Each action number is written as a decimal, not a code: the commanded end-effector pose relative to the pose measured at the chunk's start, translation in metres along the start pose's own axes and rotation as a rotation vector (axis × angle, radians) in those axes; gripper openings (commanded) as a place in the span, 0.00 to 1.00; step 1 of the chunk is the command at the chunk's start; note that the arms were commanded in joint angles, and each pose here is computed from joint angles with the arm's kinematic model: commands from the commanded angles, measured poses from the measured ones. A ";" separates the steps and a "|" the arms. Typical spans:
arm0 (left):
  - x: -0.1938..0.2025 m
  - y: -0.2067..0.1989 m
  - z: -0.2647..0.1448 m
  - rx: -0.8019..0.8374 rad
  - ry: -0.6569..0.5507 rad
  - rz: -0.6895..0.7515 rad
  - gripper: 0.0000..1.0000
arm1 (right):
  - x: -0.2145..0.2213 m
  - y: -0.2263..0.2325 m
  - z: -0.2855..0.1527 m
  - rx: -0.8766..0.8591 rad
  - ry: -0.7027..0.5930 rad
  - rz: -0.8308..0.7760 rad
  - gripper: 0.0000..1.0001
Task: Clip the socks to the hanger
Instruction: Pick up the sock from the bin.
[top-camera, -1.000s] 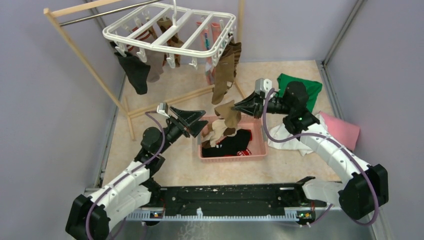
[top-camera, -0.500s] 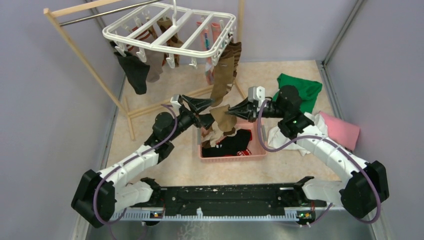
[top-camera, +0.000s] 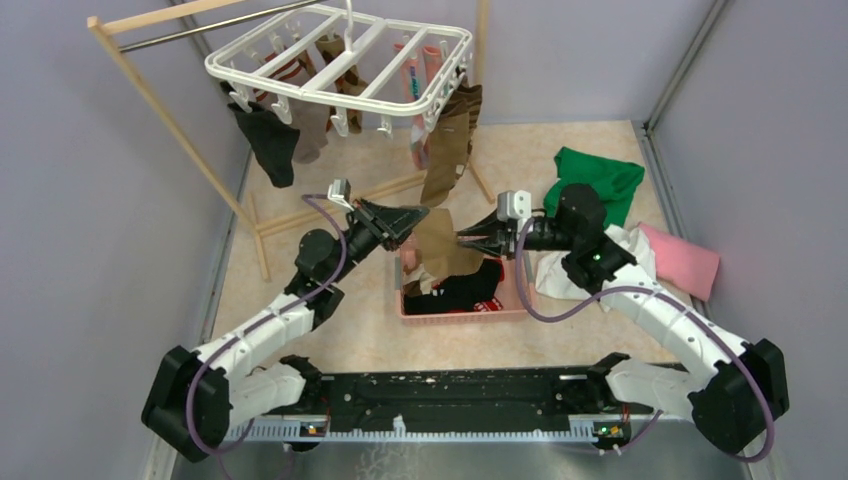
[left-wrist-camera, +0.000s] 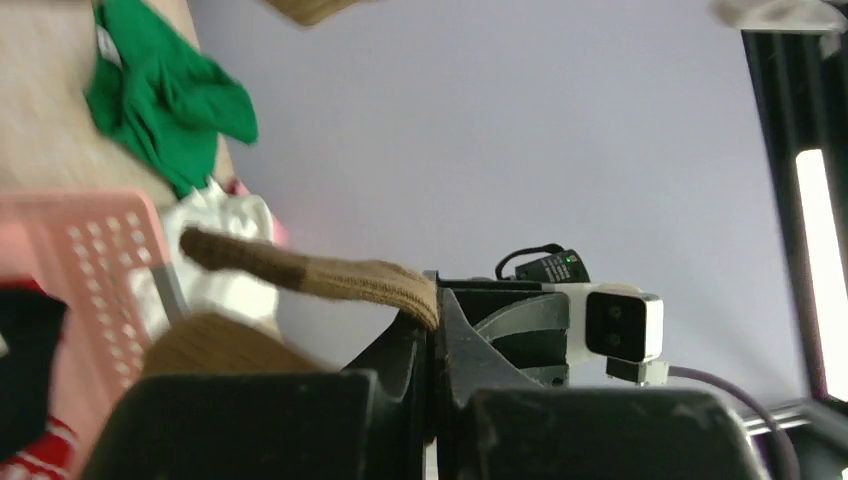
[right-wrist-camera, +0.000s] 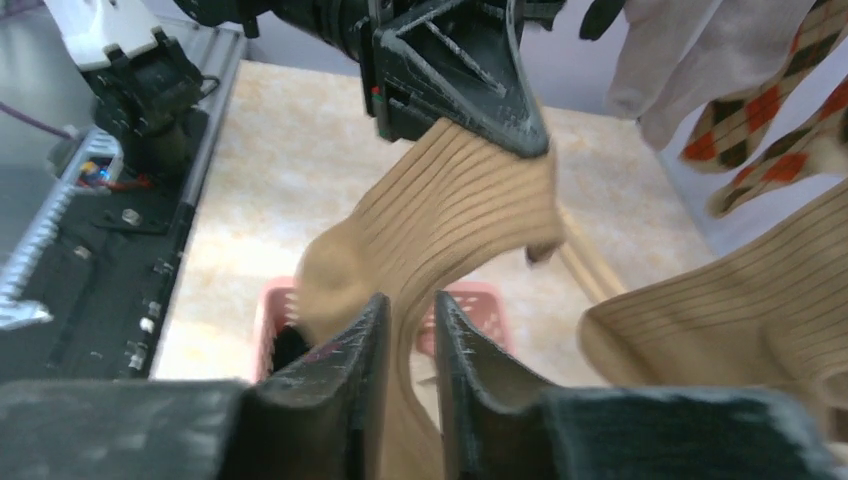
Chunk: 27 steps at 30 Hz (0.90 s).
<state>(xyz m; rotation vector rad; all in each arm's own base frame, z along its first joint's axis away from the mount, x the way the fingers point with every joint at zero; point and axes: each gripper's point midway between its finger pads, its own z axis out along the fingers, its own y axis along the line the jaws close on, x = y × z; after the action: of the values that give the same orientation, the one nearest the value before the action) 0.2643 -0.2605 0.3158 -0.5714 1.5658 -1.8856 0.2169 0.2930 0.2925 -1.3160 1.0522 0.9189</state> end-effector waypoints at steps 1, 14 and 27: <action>-0.002 -0.043 -0.015 0.154 0.023 0.657 0.00 | -0.012 0.015 -0.010 -0.004 -0.014 0.095 0.33; 0.047 -0.040 -0.047 0.601 0.544 1.941 0.00 | -0.047 0.009 -0.018 -0.010 -0.218 0.596 0.81; 0.070 -0.071 -0.037 0.864 0.621 1.924 0.00 | -0.064 0.007 0.005 -0.133 -0.267 0.724 0.87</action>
<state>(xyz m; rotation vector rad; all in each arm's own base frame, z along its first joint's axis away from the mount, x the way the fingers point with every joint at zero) 0.1942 -0.2700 0.3439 1.4393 0.8242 -0.8016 0.1987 0.2969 0.3158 -0.8428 1.3971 1.6323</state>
